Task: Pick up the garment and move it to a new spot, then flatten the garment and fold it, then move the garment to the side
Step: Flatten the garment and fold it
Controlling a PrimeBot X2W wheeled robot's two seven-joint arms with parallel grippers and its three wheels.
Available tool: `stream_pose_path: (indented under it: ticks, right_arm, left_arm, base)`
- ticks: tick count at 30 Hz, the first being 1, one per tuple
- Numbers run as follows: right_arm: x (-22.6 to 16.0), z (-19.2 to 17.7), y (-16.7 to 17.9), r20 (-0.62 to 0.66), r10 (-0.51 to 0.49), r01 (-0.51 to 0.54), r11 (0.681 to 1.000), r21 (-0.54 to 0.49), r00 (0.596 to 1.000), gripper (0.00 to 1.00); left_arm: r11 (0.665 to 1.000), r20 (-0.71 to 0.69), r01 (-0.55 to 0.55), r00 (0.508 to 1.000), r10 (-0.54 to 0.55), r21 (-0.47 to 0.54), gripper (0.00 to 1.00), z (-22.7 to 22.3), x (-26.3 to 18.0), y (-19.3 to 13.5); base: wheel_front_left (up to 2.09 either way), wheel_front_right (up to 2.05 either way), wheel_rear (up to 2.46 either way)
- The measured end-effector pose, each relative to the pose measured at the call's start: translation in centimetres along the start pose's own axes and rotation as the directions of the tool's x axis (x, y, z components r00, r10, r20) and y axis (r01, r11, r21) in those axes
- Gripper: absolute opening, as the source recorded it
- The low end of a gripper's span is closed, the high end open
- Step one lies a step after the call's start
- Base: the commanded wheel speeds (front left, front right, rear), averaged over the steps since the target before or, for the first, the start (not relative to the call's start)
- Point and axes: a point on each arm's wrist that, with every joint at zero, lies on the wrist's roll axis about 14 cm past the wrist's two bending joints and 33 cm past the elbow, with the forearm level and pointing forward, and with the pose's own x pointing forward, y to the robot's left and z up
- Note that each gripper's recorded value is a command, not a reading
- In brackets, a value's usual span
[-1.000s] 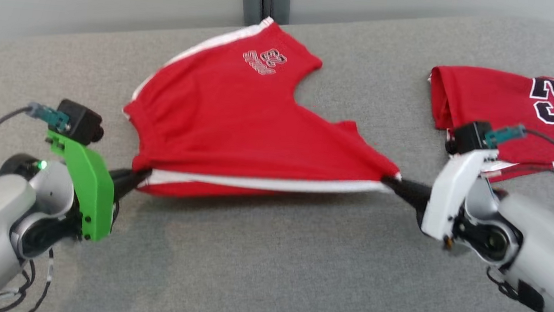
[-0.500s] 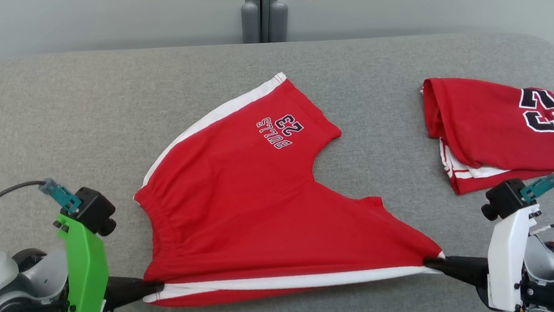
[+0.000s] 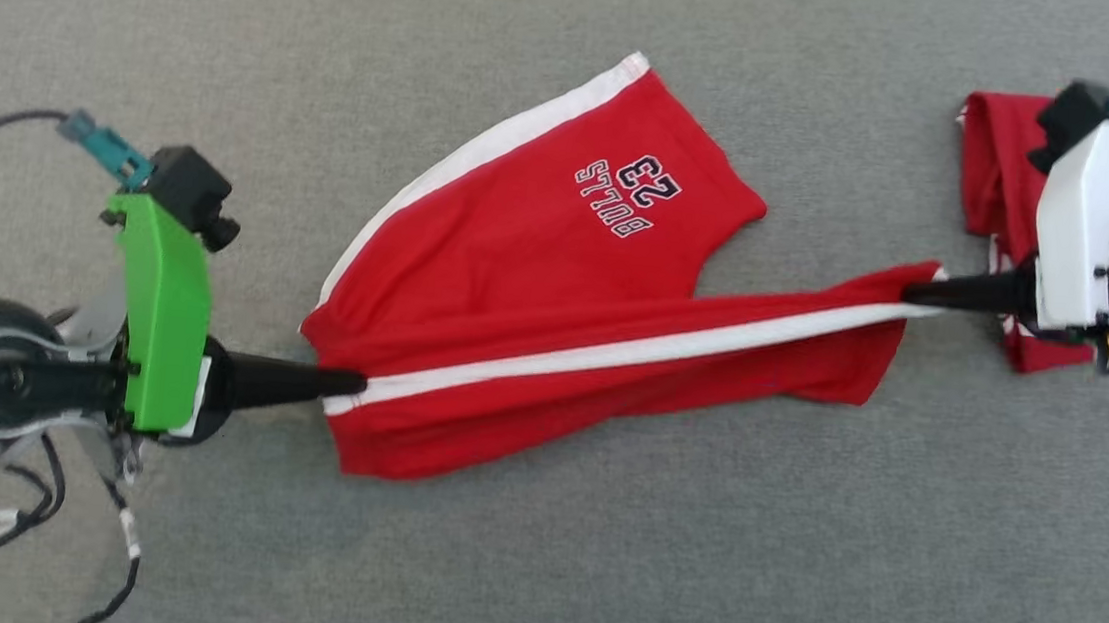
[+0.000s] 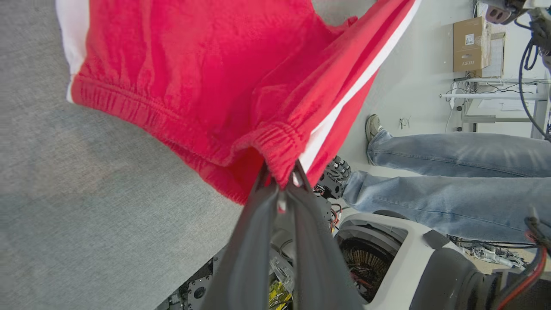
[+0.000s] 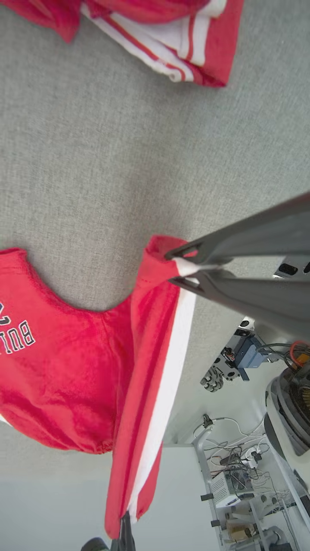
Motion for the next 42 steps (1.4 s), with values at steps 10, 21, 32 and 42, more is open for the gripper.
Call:
stream_pose_path:
  ticks: [10, 21, 32, 42]
  right_arm:
    - [6.9, 10.4, 1.8, -0.065, -0.009, 0.008, 1.000, -0.009, 0.998, 0.00]
    - [14.9, 14.2, 3.3, -0.137, -0.039, 0.035, 0.999, -0.026, 0.990, 0.00]
    - [18.0, 15.9, 3.6, -0.090, -0.023, 0.023, 1.000, -0.006, 0.996, 0.00]
    - [16.6, 16.9, 4.6, 0.039, -0.025, 0.026, 0.999, -0.022, 0.999, 1.00]
  left_arm:
    - [0.988, 0.025, -0.051, 0.998, 0.055, -0.147, 0.00, 4.0, -0.8, 4.6]
    - [0.967, 0.053, -0.069, 0.995, 0.085, -0.244, 0.00, 5.4, -0.1, 9.0]
    - [0.941, 0.088, -0.111, 0.985, 0.146, -0.318, 0.22, 5.4, -0.6, 12.4]
    - [0.933, 0.173, -0.195, 0.951, 0.255, -0.302, 1.00, 6.7, -2.0, 13.8]
  base:
    - [0.00, 0.00, 0.00]
    - [0.00, 0.00, 0.00]
    - [0.00, 0.00, 0.00]
    - [0.00, 0.00, 0.00]
